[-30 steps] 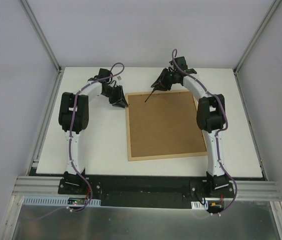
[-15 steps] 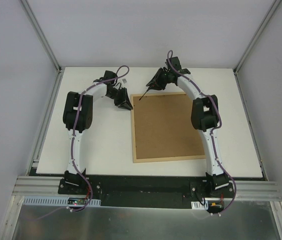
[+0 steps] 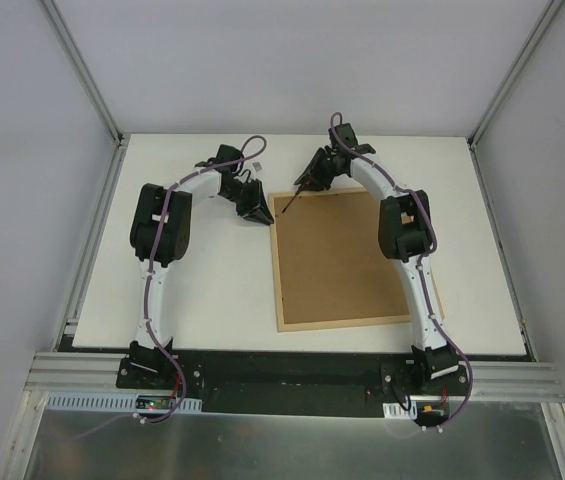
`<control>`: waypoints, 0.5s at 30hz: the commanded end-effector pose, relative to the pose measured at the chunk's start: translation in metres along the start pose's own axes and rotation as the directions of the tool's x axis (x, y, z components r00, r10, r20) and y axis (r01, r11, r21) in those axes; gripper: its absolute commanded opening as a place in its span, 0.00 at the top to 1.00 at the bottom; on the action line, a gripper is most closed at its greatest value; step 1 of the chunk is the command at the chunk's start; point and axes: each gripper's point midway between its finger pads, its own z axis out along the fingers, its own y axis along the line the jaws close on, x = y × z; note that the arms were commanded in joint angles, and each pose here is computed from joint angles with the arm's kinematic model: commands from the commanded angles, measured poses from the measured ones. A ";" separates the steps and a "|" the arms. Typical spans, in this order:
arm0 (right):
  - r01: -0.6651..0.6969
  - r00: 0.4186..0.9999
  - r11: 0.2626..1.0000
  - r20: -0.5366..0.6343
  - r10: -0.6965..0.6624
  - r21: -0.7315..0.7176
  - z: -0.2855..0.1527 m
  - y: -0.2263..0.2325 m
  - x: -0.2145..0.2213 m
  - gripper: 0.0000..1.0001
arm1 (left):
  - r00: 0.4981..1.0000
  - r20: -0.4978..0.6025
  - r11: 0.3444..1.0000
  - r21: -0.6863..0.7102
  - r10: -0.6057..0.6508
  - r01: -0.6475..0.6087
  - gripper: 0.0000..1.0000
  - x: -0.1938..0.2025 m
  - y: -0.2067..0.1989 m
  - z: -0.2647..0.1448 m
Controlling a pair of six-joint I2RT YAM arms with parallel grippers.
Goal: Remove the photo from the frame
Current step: Release the photo frame item from the photo frame.
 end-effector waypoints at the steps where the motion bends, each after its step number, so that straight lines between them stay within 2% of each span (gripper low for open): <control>1: 0.017 0.999 1.000 -0.046 -0.016 0.023 -0.005 0.004 0.016 0.99 | 0.999 -0.023 0.997 -0.077 -0.032 0.030 0.85 0.013 0.017 0.007; 15: -0.025 0.995 0.999 -0.096 0.027 0.027 0.014 0.008 0.043 1.00 | 0.999 -0.028 0.997 -0.073 -0.042 0.039 0.86 0.017 0.013 0.006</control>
